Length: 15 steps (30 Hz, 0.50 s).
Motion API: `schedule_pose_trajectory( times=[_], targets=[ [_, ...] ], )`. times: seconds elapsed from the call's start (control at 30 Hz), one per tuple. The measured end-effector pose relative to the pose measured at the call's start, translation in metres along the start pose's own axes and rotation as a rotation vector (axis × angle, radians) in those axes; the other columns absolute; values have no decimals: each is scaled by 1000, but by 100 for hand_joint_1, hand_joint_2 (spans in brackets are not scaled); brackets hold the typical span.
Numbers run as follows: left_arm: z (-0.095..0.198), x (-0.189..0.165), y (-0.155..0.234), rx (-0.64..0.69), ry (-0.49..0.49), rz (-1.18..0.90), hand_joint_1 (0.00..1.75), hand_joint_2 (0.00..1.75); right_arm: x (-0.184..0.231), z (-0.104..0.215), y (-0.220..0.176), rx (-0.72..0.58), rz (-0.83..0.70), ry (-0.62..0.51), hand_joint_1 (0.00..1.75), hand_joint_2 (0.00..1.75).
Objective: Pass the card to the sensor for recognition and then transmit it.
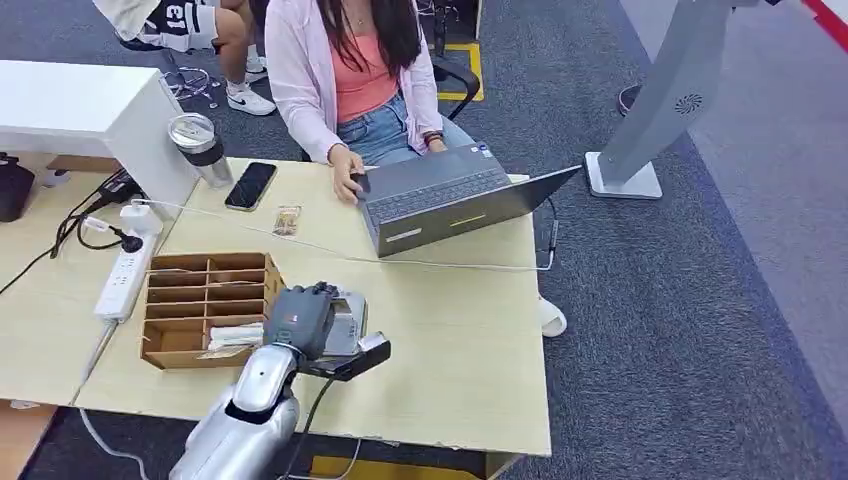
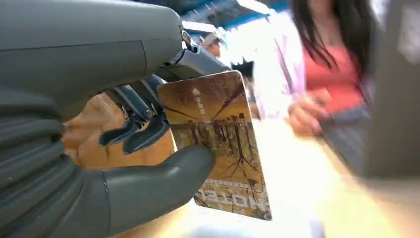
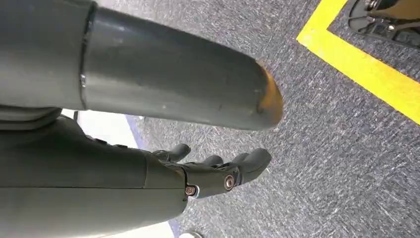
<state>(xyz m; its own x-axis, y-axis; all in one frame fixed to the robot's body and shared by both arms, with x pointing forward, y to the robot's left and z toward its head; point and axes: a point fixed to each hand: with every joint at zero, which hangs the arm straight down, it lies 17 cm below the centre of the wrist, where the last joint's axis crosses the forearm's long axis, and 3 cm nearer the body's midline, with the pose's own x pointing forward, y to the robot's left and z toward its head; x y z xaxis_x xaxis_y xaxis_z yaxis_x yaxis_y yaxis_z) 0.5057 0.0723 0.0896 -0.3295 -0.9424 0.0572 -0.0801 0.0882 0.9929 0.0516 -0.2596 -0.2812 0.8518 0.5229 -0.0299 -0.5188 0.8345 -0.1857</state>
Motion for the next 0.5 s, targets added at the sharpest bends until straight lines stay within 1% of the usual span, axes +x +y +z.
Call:
schedule_pose_trajectory(
  times=[0.1, 0.2, 0.23, 0.3, 0.37, 0.4, 0.5],
  targets=[
    [-24, -26, 36, 75, 25, -23, 175, 175, 0, 0, 0, 0, 8, 0, 0, 0],
    [-33, -43, 56, 120, 51, -44, 175, 175, 0, 0, 0, 1, 11, 0, 0, 0],
    [-35, -57, 70, 177, 86, -74, 175, 175, 0, 0, 0, 3, 20, -2, 0, 0],
    [-44, -79, 117, 332, 131, -107, 175, 175, 0, 0, 1, 4, 36, -6, 0, 0],
    [-64, -108, 163, 384, 98, -161, 175, 175, 0, 0, 1, 3, 48, -7, 0, 0],
    [-73, -126, 191, 416, 101, -192, 175, 175, 0, 0, 0, 2, 51, -8, 0, 0],
    [-87, -175, 260, 494, 166, -274, 175, 175, -1, 0, 1, 4, 62, -7, 0, 0]
  ],
)
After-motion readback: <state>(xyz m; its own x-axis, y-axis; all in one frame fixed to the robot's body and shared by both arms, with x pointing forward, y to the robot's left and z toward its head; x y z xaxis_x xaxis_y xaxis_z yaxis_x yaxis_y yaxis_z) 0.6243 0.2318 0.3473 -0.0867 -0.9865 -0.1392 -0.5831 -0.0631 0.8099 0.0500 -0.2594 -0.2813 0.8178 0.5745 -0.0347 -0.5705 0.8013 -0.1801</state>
